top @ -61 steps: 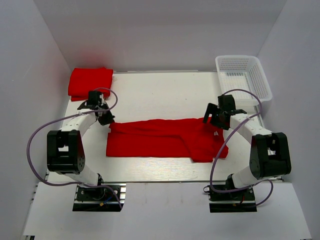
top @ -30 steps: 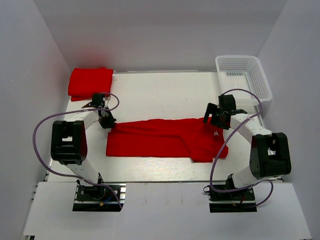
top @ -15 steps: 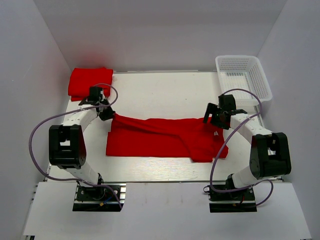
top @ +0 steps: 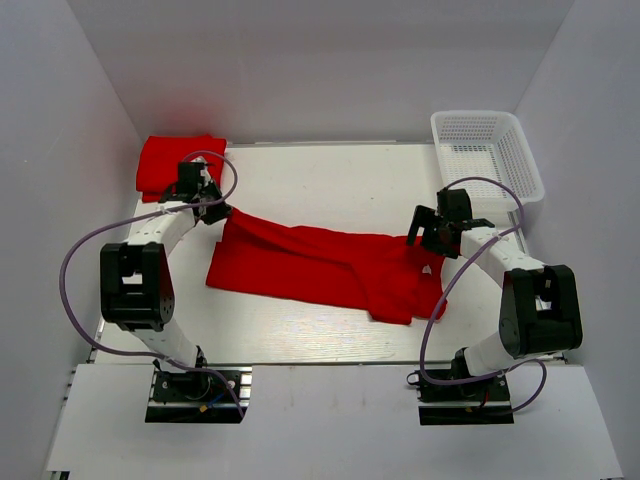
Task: Fold and stack the t-shirts
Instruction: Fold the other side of the tshirt into a rectangle
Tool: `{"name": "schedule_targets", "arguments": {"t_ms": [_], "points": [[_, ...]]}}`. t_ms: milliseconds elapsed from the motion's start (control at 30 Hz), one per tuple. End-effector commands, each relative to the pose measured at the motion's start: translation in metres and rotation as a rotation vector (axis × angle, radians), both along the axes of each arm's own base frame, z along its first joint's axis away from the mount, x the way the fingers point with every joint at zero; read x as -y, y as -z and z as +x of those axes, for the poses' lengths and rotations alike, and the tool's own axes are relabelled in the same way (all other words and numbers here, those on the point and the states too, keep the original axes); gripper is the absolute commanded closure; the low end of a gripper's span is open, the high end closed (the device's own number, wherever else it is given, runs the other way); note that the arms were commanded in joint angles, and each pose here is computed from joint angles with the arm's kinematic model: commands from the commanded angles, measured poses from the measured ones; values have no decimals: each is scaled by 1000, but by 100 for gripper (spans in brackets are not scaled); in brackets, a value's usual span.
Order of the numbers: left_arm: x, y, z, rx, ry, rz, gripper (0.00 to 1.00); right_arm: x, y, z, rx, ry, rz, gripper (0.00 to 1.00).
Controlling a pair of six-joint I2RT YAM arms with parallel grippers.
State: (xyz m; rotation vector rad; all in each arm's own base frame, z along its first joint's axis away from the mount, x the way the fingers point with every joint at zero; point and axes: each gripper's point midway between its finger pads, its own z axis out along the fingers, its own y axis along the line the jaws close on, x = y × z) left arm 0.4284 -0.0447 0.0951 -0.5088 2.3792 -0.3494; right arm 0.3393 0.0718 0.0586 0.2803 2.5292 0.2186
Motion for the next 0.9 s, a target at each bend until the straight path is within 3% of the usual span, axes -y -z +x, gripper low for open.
{"name": "schedule_targets", "arguments": {"t_ms": [0, 200, 467, 533, 567, 600, 633, 867], "points": [[5, -25, 17, 93, 37, -1, 100, 1, -10, 11, 49, -7, 1, 10], [0, -14, 15, 29, 28, 25, 100, 0, -12, 11, 53, -6, 4, 10], [-23, 5, -23, -43, -38, 103, 100, 1, -12, 8, 50, -9, 2, 10], [-24, 15, -34, -71, -53, 106, 89, 0, -11, 8, 47, -12, 1, 10], [-27, 12, -34, -61, -62, 115, 77, 0, -12, 8, 49, -13, 2, 10], [-29, 18, -40, -86, -67, 125, 50, 1, -11, 8, 47, -14, 2, 10], [-33, 20, -43, -100, -93, 125, 43, 0, -11, 8, 48, -13, 6, 10], [-37, 9, -36, -121, -124, 129, 27, 0, -15, 8, 58, -19, 6, 10]]}}
